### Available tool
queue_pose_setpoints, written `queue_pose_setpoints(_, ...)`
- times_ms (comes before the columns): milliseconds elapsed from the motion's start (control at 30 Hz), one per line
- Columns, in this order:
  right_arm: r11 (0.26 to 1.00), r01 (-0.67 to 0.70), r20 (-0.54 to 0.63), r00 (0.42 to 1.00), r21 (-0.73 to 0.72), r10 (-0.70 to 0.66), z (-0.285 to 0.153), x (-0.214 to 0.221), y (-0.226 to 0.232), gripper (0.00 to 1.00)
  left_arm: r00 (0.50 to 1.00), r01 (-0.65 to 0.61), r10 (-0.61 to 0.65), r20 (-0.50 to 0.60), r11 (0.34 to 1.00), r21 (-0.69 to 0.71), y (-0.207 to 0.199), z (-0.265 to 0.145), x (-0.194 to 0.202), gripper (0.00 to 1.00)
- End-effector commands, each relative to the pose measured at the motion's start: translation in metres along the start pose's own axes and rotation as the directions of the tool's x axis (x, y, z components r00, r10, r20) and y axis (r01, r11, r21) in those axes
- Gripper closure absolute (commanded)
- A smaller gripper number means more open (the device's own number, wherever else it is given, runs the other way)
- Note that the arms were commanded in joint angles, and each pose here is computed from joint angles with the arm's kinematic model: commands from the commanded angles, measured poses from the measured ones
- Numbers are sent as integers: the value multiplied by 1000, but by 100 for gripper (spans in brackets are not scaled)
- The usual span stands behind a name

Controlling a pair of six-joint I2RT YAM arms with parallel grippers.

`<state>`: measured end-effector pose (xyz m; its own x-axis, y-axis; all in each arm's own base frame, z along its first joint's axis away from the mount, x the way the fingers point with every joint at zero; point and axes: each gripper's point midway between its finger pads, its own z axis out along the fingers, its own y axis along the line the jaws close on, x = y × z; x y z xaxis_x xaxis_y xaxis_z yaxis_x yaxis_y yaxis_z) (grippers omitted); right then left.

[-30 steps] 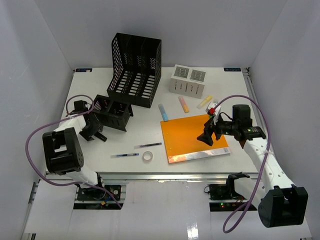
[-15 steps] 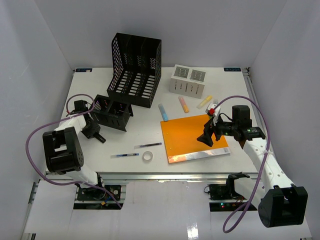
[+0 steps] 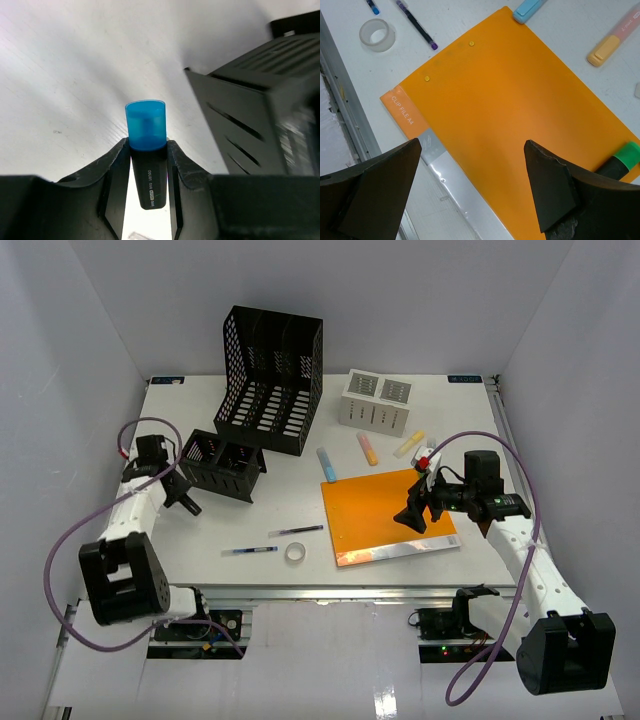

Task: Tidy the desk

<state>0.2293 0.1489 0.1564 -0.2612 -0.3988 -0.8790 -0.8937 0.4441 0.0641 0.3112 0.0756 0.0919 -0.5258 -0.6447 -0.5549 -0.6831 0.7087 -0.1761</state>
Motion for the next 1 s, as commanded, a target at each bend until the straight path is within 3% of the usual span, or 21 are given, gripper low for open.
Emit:
queue_pose_setpoints(0,1000,26,23,999,-13,-26,1,-3,0,10,975,35,-57,213,994,106,-13,-60,-53,97)
queue_pose_setpoints(133,1000,19,22,1000,-22,-19,2,-2,1,10,936,-3,-99,337,957,290,-41,-105,-82,100)
queue_pose_setpoints(233,1000,14,18,1000,-27,-13,4,0,1,10,889,-83,-135,438,893,443,-74,-140,-110,100)
queue_pose_setpoints(367,1000,5,10,1000,-28,-5,5,2,0,10,862,-213,-99,497,820,531,-112,-148,-126,100)
queue_pose_setpoints(600,1000,-5,-7,1000,-29,5,7,8,-2,10,776,-391,49,629,820,418,-142,-123,-138,100)
queue_pose_setpoints(700,999,-16,-13,1000,-37,16,9,11,-1,10,714,-444,82,696,821,359,-154,-118,-144,100)
queue_pose_setpoints(967,999,-29,-27,999,-43,28,12,16,-2,10,688,-479,144,711,826,296,-160,-93,-122,100)
